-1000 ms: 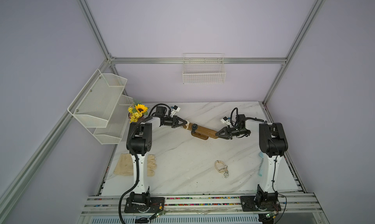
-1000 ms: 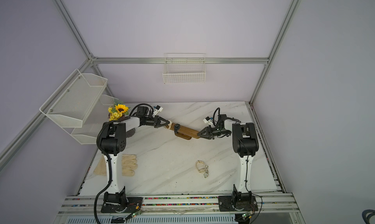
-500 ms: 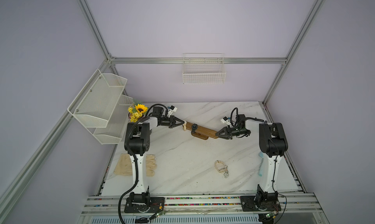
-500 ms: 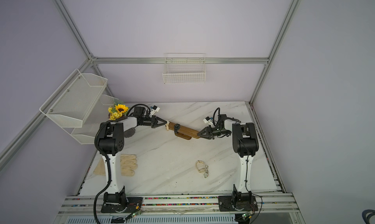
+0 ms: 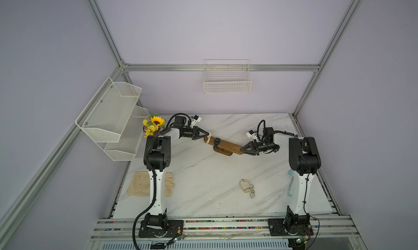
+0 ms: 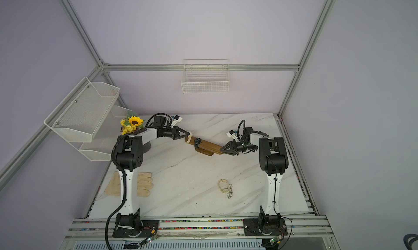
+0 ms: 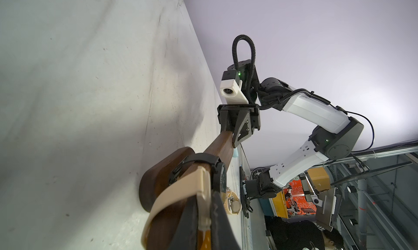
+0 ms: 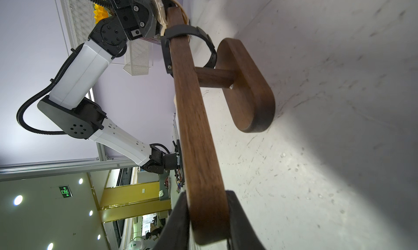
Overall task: Place watch on stand
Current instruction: Place the watch on the stand.
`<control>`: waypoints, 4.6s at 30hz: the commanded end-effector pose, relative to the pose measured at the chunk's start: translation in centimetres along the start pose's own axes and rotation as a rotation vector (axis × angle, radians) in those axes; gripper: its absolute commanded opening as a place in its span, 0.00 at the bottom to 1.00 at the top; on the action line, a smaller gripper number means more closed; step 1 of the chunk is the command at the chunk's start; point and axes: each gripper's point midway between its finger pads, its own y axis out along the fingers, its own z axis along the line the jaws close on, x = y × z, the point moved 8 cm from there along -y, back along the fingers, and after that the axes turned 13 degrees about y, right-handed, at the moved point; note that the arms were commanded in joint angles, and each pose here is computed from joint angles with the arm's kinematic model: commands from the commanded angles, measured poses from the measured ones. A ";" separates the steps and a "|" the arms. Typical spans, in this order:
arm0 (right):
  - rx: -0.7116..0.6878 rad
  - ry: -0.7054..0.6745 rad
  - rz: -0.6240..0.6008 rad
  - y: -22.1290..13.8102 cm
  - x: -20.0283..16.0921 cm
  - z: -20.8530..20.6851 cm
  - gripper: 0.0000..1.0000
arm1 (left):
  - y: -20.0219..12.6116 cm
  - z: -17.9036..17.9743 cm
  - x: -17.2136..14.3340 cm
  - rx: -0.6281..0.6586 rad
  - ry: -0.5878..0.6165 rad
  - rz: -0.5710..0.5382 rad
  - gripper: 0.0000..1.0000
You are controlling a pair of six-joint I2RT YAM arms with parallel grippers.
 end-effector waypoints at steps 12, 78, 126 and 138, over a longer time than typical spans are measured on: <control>-0.182 0.096 0.004 0.2 -0.3 -3.4 0.00 | 1.0 -2.9 -2.1 0.045 0.043 0.058 0.05; -0.202 0.095 -0.017 -0.2 0.2 -3.1 0.00 | 0.6 -9.1 0.5 0.424 0.106 0.091 0.00; -0.198 0.091 -0.023 -0.4 0.2 -2.7 0.00 | 0.2 -3.0 2.5 0.499 -0.009 0.066 0.07; -0.202 0.100 -0.020 -0.3 0.2 -3.1 0.00 | 3.3 -3.9 2.6 0.447 0.023 0.101 0.06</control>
